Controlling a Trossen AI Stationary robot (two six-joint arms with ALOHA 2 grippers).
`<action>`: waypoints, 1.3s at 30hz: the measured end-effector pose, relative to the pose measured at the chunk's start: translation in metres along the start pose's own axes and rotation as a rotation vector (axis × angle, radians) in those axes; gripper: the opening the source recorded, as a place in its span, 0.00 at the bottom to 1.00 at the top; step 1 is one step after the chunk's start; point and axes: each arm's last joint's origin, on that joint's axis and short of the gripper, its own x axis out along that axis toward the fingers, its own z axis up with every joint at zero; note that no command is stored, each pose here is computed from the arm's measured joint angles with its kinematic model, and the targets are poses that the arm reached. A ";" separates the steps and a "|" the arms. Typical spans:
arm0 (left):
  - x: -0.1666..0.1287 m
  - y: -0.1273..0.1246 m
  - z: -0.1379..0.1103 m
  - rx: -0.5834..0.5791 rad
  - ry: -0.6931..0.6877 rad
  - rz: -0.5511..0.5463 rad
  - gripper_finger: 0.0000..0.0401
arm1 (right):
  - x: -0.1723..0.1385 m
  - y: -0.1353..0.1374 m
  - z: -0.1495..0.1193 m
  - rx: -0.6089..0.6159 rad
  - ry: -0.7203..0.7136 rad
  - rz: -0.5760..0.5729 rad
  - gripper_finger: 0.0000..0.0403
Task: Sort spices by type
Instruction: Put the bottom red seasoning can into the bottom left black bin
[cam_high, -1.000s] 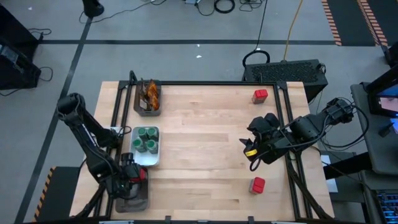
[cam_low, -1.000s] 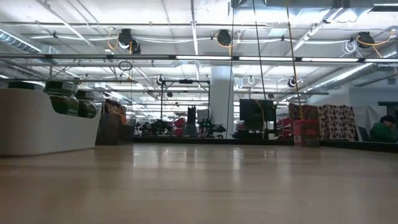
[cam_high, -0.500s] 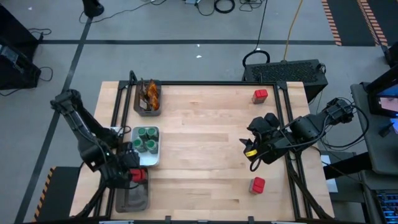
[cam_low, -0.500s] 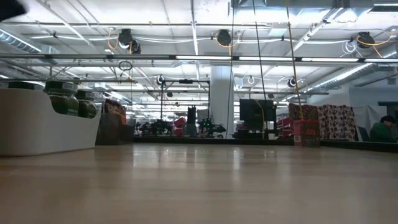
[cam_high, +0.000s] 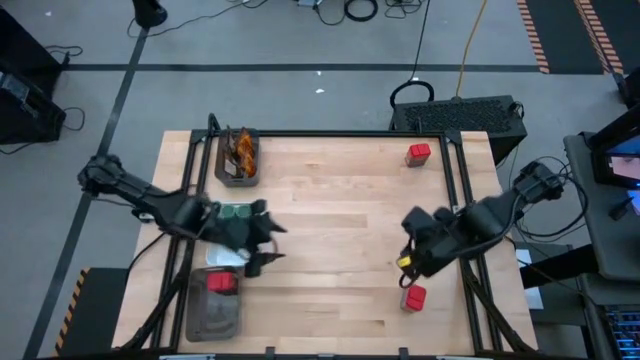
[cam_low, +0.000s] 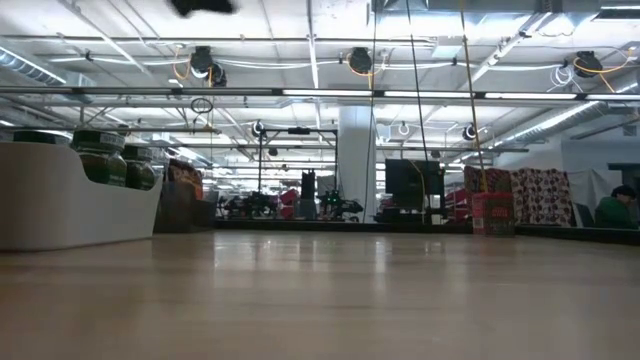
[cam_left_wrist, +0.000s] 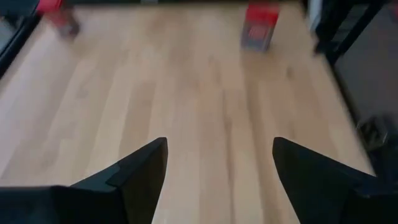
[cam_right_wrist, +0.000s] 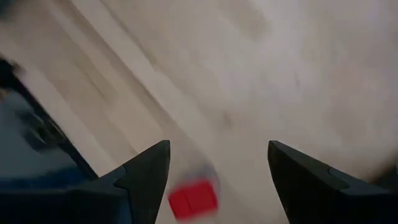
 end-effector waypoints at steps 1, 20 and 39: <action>0.006 0.005 0.006 -0.003 -0.035 -0.021 0.73 | 0.005 0.001 -0.006 0.012 0.050 -0.032 0.63; 0.106 0.033 0.034 -0.033 -0.216 -0.203 0.74 | 0.126 -0.010 -0.162 0.233 0.489 -0.091 0.02; 0.107 0.034 0.049 -0.041 -0.242 -0.218 0.74 | 0.177 -0.015 -0.139 0.354 0.241 0.104 0.00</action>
